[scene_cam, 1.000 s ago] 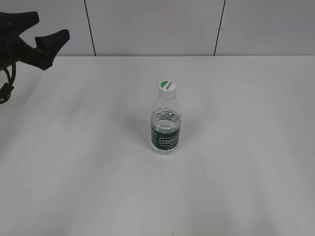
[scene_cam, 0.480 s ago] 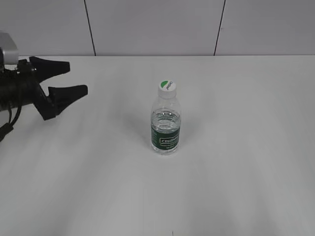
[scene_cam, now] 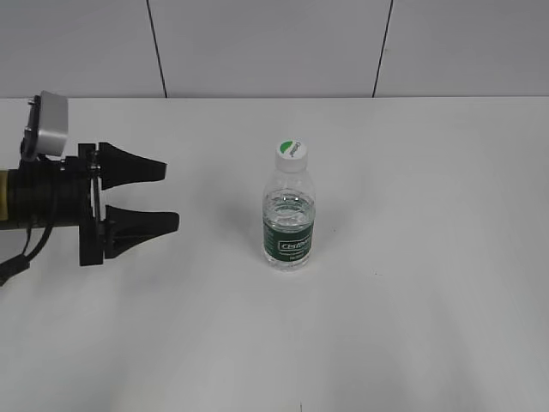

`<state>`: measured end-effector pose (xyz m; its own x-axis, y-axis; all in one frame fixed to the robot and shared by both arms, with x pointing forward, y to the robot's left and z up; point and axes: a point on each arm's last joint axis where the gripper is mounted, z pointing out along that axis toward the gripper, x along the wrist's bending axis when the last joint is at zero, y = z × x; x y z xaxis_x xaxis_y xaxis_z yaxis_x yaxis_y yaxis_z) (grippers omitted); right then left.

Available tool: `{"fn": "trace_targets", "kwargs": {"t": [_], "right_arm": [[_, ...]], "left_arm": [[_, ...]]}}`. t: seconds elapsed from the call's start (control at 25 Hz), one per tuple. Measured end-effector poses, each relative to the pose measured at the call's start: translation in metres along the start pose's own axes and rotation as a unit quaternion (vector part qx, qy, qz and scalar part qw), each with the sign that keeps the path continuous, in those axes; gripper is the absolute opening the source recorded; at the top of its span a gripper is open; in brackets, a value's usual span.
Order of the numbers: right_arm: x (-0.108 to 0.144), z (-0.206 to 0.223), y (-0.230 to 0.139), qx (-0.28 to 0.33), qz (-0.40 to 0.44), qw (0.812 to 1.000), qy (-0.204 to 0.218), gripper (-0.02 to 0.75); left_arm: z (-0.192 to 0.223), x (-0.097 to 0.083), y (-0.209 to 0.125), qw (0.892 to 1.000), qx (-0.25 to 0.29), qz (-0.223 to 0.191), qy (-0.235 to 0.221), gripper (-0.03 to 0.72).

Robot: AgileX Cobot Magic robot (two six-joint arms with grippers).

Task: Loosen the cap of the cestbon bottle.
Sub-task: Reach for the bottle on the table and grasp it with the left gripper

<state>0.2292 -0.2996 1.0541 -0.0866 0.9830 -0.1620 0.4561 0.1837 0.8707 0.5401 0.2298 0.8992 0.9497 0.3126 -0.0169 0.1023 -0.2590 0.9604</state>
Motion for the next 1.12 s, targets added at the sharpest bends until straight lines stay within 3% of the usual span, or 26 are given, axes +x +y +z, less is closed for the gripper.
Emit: {"fn": "trace_targets", "kwargs": {"t": [0.52,0.76,0.96,1.12], "right_arm": [[0.0,0.0,0.0,0.0,0.0,1.0,0.0,0.518],[0.0,0.0,0.0,0.0,0.0,1.0,0.0,0.518],[0.0,0.0,0.0,0.0,0.0,1.0,0.0,0.518],[0.0,0.0,0.0,0.0,0.0,1.0,0.0,0.518]], "left_arm": [[0.035,-0.024,0.011,0.998,-0.005,0.014,-0.057,0.59],[0.053,-0.026,0.008,0.998,-0.013,0.043,-0.032,0.59],[0.063,-0.021,-0.019,1.0,-0.018,0.005,-0.006,0.59],[0.067,-0.023,-0.031,1.0,-0.01,0.002,-0.012,0.59]]}}
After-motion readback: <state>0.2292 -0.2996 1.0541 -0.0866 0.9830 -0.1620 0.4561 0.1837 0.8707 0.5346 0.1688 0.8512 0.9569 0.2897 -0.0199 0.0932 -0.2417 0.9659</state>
